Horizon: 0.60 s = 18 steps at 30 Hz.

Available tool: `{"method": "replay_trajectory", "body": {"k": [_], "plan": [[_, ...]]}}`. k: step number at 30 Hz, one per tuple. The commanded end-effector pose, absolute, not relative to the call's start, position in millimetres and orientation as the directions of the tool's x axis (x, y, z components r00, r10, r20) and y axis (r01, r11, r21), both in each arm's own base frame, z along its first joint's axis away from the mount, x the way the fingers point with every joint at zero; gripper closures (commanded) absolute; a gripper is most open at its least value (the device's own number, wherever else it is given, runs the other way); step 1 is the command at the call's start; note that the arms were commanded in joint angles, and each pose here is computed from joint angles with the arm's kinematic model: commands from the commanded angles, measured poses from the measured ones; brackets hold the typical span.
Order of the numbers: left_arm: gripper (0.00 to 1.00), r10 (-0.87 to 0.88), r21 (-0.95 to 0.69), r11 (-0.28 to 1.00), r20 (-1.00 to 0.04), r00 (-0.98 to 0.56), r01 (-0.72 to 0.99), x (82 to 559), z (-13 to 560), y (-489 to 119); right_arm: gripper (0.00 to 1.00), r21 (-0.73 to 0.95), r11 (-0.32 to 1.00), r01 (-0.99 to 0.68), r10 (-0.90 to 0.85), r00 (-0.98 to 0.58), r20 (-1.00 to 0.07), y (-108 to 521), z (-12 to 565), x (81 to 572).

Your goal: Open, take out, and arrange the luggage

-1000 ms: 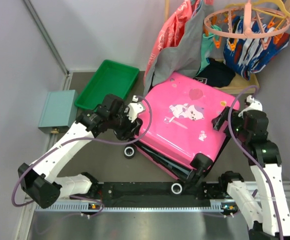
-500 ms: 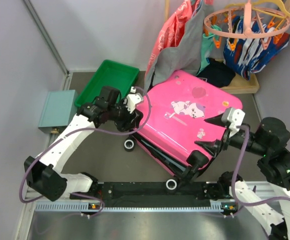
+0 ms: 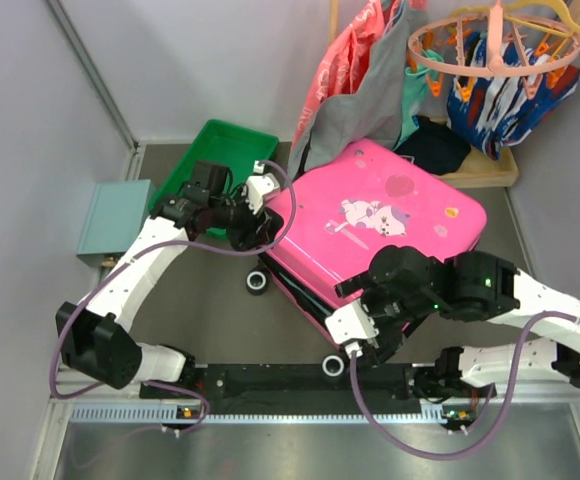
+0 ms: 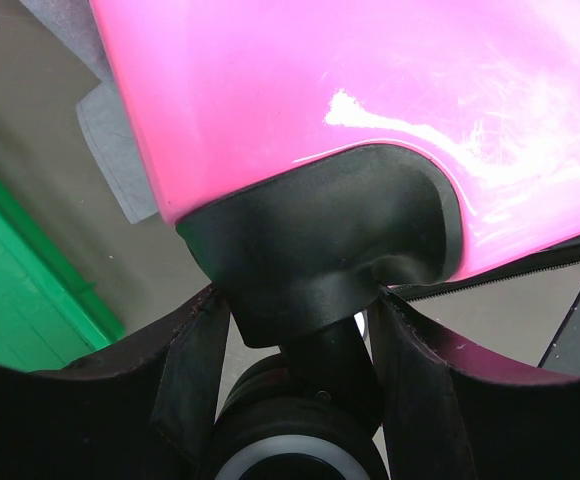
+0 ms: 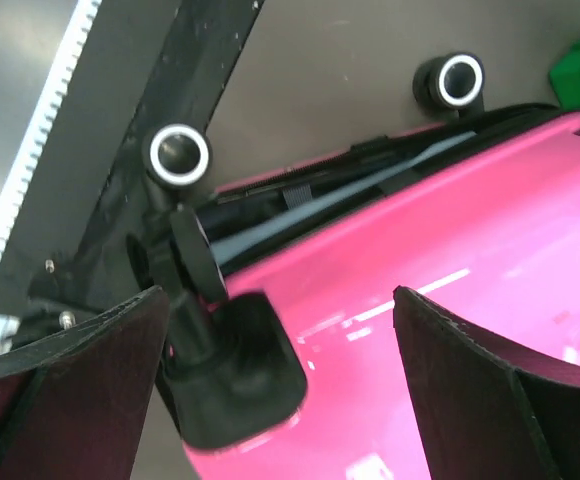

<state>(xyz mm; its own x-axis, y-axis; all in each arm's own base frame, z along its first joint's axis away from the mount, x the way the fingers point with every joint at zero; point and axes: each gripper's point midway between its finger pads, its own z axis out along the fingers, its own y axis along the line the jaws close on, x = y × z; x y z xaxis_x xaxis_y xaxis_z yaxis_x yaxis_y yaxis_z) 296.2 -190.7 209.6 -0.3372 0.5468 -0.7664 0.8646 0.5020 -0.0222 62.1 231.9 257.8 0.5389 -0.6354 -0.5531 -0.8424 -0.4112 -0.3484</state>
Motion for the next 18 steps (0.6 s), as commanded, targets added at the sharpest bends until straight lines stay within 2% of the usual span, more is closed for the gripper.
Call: {"method": "replay_trajectory", "body": {"k": [1,3,9,10,14,18], "plan": [[1.00,0.421,0.223,0.559,-0.906,-0.042,0.799,358,303,-198,0.08,-0.269,-0.543,-0.795,-0.686,0.605,-0.405,206,256,54],[1.00,0.424,0.221,0.559,-0.904,-0.046,0.799,358,300,-198,0.07,-0.247,-0.588,-0.770,-0.684,0.636,-0.357,200,245,48],[1.00,0.427,0.214,0.554,-0.902,-0.054,0.804,358,295,-199,0.06,-0.183,-0.589,-0.787,-0.711,0.612,-0.346,189,236,36],[1.00,0.423,0.214,0.555,-0.905,-0.051,0.804,359,297,-199,0.06,-0.157,-0.595,-0.788,-0.732,0.613,-0.299,186,223,37],[1.00,0.409,0.198,0.556,-0.911,-0.058,0.808,359,299,-202,0.04,-0.223,-0.610,-0.760,-0.714,0.650,-0.261,194,209,48],[1.00,0.413,0.192,0.552,-0.908,-0.066,0.812,358,295,-201,0.04,-0.156,-0.625,-0.765,-0.730,0.644,-0.229,190,193,44]]}}
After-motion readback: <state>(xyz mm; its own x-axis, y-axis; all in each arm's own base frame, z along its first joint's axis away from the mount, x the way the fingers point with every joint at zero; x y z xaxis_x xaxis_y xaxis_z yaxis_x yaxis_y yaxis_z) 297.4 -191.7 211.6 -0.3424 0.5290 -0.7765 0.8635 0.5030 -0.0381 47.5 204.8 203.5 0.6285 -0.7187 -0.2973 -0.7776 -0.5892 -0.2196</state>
